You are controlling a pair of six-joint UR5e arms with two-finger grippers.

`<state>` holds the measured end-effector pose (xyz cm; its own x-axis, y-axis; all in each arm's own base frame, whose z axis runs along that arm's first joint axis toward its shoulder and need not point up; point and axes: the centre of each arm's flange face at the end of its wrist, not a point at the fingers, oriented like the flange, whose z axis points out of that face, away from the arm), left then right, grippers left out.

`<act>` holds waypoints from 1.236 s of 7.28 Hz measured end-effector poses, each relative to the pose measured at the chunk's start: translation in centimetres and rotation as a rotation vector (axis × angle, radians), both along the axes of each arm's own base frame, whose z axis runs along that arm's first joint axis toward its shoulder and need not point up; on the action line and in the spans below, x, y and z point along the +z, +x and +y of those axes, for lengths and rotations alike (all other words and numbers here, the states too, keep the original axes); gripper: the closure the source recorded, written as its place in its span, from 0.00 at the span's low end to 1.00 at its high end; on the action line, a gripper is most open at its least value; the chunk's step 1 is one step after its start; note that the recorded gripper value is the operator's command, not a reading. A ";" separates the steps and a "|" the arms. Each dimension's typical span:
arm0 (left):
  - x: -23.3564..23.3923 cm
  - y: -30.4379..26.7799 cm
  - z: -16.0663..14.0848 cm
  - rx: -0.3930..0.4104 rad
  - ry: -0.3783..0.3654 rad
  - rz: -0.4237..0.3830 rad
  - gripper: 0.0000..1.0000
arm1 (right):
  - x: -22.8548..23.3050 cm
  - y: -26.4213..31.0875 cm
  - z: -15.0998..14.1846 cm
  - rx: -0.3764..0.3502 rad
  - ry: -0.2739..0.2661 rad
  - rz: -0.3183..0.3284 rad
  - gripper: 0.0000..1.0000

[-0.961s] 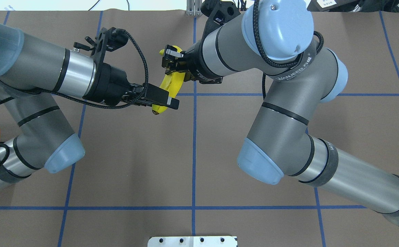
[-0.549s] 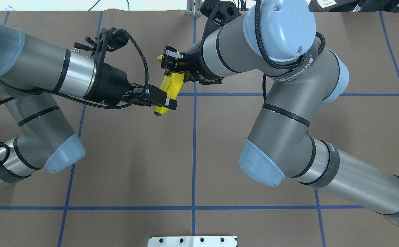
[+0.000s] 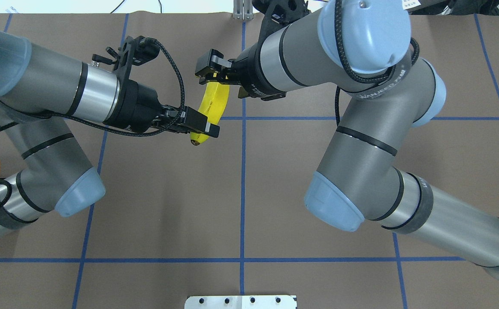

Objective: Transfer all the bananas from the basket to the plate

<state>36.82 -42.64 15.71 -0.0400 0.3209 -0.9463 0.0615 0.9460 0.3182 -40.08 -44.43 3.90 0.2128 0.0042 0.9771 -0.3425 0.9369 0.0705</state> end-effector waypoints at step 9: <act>29.3 -24.0 10.8 -0.022 0.376 -0.333 1.00 | 21.5 18.2 -10.8 -0.055 0.132 0.362 0.00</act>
